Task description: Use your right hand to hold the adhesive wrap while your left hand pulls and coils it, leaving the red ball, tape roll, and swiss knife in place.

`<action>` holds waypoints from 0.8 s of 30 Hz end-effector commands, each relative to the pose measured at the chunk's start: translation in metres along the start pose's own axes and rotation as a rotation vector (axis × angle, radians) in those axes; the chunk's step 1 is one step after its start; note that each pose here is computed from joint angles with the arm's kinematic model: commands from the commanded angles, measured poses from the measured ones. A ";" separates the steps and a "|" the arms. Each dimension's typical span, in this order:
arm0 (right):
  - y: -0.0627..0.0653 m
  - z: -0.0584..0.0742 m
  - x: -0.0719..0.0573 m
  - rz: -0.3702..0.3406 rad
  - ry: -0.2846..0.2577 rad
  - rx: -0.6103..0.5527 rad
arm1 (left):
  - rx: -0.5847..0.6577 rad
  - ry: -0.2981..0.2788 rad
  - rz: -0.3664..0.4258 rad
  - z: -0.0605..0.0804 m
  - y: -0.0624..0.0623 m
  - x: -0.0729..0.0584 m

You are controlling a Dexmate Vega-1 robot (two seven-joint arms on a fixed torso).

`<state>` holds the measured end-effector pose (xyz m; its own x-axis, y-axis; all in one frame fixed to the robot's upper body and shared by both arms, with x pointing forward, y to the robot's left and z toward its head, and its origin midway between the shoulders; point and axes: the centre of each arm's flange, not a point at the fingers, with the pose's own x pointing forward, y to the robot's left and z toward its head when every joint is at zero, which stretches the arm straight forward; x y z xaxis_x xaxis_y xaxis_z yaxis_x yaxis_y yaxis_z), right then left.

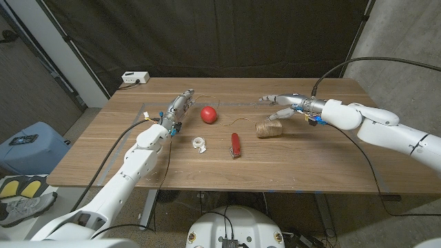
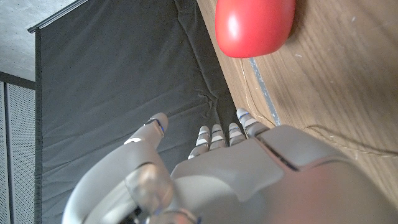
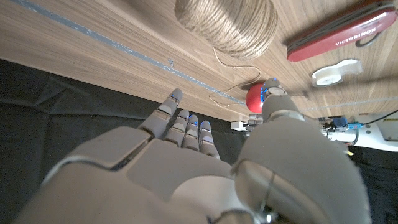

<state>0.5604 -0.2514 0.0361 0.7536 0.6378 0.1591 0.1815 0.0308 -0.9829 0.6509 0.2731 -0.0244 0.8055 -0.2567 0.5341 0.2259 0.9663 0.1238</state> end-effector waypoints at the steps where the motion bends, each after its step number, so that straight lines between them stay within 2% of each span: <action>1: 0.007 -0.006 0.000 0.053 -0.015 -0.125 | 0.009 0.010 -0.007 0.000 -0.002 -0.001; 12: 0.010 -0.019 -0.003 0.081 -0.015 -0.189 | 0.020 0.029 -0.027 0.000 -0.005 0.000; 24: 0.015 -0.035 -0.006 0.123 0.040 -0.211 | 0.026 0.042 -0.041 0.001 -0.009 0.003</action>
<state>0.5734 -0.2700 0.0277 0.7732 0.6295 0.0773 0.2270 -0.1610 -0.9605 0.6500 0.2675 -0.0253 0.8162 -0.2842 0.5030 0.2381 0.9587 0.1554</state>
